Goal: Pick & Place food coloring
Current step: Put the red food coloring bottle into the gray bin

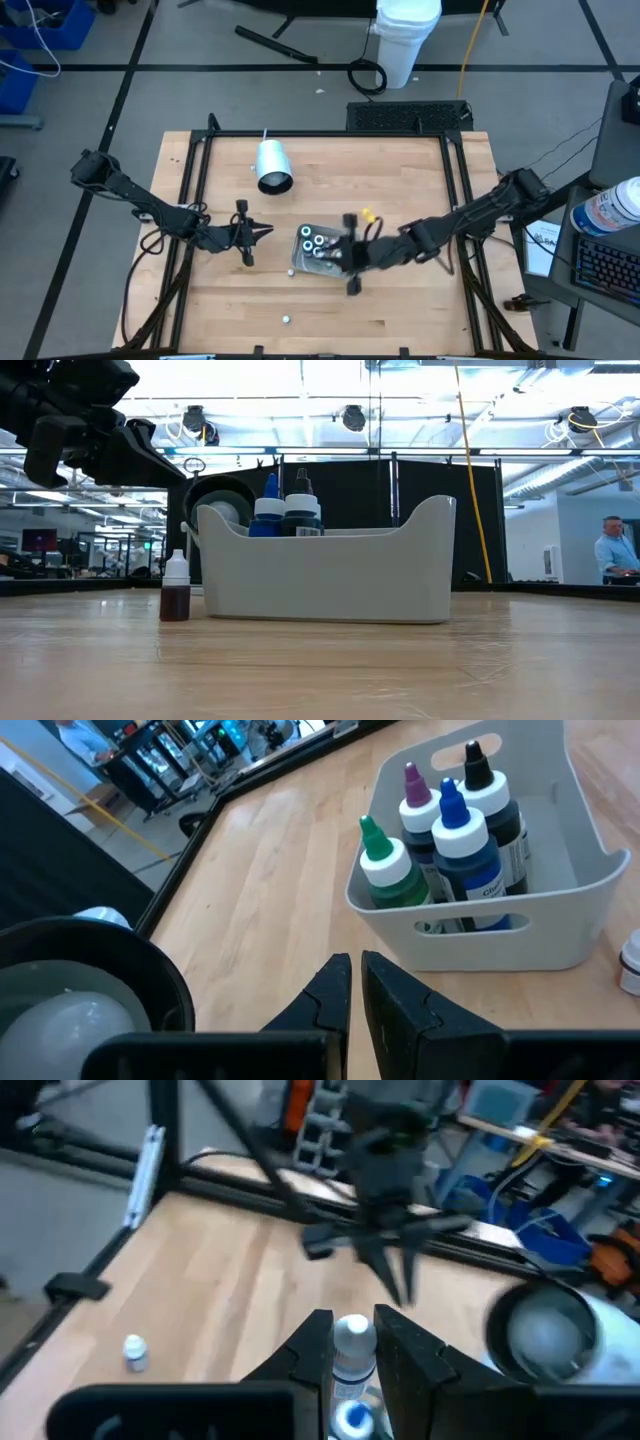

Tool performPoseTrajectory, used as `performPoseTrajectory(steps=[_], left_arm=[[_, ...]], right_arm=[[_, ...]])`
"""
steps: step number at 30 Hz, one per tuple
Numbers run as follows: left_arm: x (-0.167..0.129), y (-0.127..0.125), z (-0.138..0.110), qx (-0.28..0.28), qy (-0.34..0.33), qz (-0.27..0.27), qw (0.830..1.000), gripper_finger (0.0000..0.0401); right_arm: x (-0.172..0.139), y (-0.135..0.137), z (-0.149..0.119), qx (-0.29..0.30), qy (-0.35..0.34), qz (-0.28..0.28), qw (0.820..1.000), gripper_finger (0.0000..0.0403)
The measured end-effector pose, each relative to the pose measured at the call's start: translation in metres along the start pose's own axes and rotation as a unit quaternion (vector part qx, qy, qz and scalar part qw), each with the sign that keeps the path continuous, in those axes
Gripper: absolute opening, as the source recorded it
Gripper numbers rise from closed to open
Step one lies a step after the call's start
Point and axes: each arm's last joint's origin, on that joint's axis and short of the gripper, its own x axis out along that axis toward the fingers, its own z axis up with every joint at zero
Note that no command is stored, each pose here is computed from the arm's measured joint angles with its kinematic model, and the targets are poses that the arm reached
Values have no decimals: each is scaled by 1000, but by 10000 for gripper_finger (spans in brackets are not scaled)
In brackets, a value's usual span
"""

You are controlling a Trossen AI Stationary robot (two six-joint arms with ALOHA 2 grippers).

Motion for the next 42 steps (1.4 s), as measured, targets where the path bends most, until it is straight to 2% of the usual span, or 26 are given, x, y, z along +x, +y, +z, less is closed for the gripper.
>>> performPoseTrajectory(steps=[8,15,20,24,28,42], left_arm=[[0,0,0,-14,1,-1,1000,37],[0,0,0,-26,2,0,1000,37],[0,0,0,-27,2,0,1000,37],[0,0,0,-28,2,0,1000,37],[0,0,0,-28,2,-1,1000,37],[0,0,0,-25,2,-1,1000,37]], right_arm=[[-29,-37,-62,128,-66,-57,988,48],[-31,-37,-114,175,-35,-88,980,47],[-22,-26,-120,200,-46,-76,976,46],[-11,-14,-128,185,-47,-67,979,46],[0,-6,-142,172,-32,-107,979,46],[12,-6,-156,198,-22,-142,970,45]])
